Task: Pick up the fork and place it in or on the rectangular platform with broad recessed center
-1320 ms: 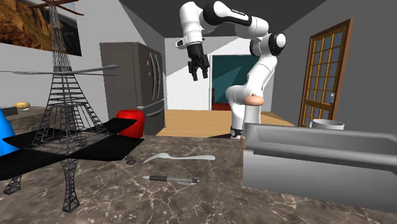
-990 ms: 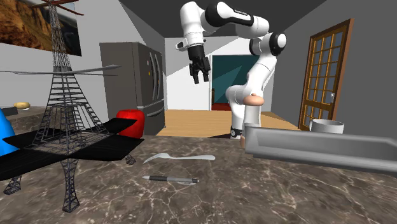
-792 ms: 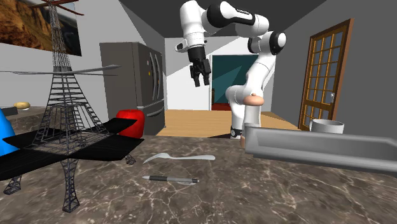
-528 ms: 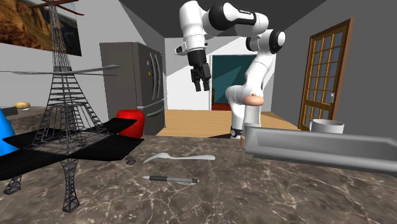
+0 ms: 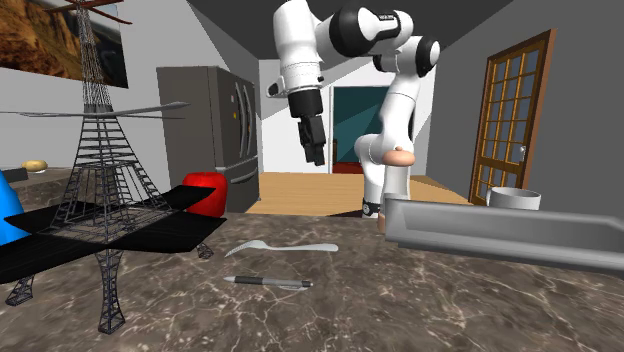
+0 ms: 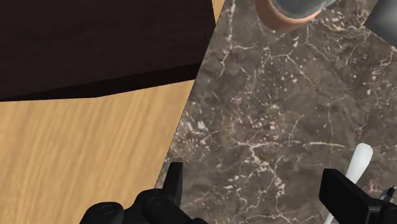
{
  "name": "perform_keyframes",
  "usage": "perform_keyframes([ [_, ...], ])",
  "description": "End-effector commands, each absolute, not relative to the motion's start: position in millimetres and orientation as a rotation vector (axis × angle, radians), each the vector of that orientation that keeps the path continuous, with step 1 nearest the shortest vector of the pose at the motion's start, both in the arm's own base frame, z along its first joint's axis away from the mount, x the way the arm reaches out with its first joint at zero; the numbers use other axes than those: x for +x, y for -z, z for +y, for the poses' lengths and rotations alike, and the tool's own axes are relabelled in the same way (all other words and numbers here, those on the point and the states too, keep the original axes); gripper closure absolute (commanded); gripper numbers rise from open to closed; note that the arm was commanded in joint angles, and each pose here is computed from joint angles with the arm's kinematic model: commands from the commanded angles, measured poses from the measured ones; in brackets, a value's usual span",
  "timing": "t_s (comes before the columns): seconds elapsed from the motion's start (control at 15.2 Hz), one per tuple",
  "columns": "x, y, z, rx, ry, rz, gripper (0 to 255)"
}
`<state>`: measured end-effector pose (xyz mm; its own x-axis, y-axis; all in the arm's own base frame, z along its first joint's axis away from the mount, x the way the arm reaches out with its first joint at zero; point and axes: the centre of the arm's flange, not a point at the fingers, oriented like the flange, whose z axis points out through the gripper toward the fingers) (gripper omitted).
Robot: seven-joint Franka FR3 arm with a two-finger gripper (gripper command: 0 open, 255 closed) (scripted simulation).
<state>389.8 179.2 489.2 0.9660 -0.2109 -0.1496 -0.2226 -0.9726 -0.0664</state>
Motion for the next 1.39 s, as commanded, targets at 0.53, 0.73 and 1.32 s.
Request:
perform_keyframes([
  [0.53, 468.2, -433.4, 270.8, -3.01, -0.215, 0.627, 0],
  [0.73, 494.6, -415.9, 294.9, -2.999, -0.214, 0.713, 0],
  [1.32, 505.9, -369.1, 310.9, -2.991, -0.214, 0.762, 0],
])
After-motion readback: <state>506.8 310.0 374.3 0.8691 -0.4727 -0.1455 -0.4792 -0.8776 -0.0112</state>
